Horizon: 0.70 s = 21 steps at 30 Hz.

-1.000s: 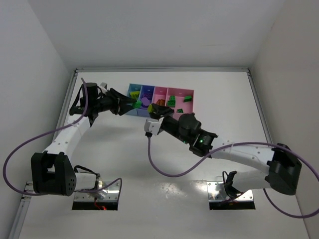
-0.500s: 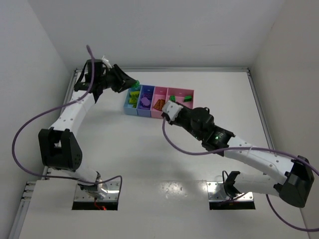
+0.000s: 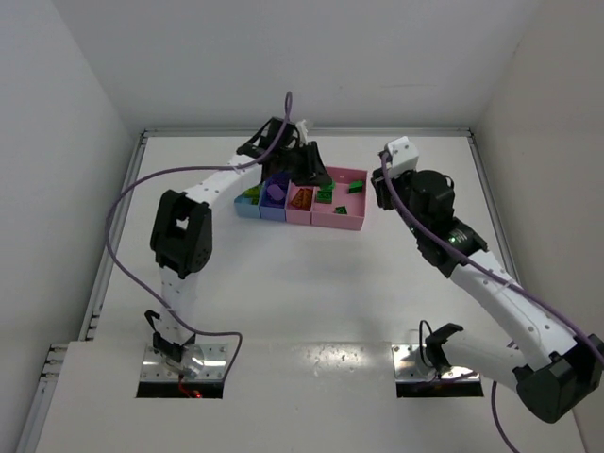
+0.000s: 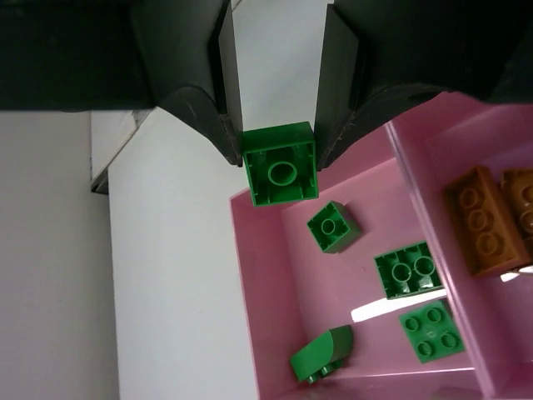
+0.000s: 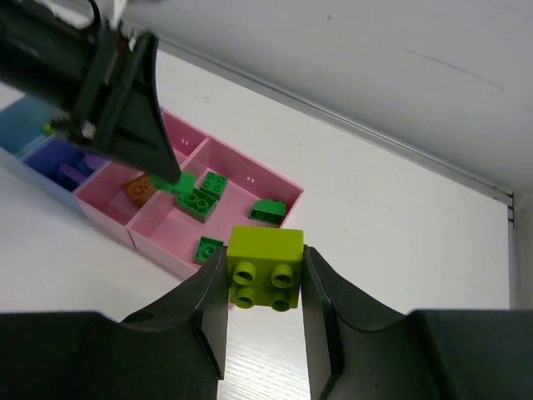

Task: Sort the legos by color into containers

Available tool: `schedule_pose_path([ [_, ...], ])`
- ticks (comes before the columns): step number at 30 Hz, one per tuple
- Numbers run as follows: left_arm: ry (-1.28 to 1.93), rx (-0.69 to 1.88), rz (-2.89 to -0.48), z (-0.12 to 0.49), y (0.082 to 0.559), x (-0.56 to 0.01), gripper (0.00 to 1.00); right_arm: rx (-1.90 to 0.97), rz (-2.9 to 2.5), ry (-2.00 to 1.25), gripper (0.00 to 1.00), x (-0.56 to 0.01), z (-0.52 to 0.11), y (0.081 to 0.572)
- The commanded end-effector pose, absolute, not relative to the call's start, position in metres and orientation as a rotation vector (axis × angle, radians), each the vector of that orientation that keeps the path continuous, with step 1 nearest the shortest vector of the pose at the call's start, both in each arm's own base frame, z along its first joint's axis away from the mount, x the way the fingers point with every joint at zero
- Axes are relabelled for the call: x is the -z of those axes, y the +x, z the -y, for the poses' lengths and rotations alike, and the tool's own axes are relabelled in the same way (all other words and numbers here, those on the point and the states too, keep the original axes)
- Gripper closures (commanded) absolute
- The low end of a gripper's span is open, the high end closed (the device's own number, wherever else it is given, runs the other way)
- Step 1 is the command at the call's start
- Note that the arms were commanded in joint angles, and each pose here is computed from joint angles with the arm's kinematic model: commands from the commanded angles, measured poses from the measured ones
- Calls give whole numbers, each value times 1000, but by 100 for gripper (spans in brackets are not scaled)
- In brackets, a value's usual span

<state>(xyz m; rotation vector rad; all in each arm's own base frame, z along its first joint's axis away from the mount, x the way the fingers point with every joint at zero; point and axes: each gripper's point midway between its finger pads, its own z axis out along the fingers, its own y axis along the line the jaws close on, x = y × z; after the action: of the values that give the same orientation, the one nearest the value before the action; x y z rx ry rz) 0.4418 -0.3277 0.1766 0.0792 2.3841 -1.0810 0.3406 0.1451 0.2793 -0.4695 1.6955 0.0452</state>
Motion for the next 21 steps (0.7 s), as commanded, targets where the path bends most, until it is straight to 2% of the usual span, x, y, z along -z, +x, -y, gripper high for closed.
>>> schedule_pose_path([
  [1, 159, 1081, -2347, 348, 450, -179, 100, -161, -1664, -345, 100, -312, -141, 342],
  [2, 177, 1082, -2340, 357, 449, -180, 100, -173, -1675, -322, 100, -312, -137, 346],
  [4, 198, 1069, -2351, 364, 448, -171, 75, -194, -1669, -296, 100, -318, -133, 348],
  [5, 191, 1057, -2360, 363, 449, -165, 57, -221, -1669, -301, 100, -318, -135, 348],
  [6, 183, 1044, -2360, 362, 451, -165, 31, -235, -1681, -276, 100, -318, -132, 351],
  [8, 196, 1042, -2347, 362, 453, -168, 4, -306, -1686, -288, 100, -318, -140, 351],
  [9, 188, 1029, -2346, 361, 454, -167, 0, -341, -1705, -265, 100, -314, -140, 354],
  [11, 167, 1026, -2309, 351, 465, -182, 0, -436, -1702, -285, 100, -317, -151, 353],
  [15, 132, 1031, -2187, 321, 480, -235, 0, -637, -1717, -308, 100, -314, -175, 358],
  [17, 114, 1026, -2086, 298, 479, -285, 0, -801, -1744, -346, 100, -309, -199, 364],
  [19, 28, 969, -2037, 250, 488, -306, 0, -985, -1752, -388, 100, -317, -224, 364],
  [20, 8, 951, -1975, 228, 482, -335, 0, -1040, -1747, -405, 100, -319, -233, 369],
  [21, -50, 902, -1943, 188, 490, -345, 0, -1088, -1803, -403, 100, -297, -243, 385],
])
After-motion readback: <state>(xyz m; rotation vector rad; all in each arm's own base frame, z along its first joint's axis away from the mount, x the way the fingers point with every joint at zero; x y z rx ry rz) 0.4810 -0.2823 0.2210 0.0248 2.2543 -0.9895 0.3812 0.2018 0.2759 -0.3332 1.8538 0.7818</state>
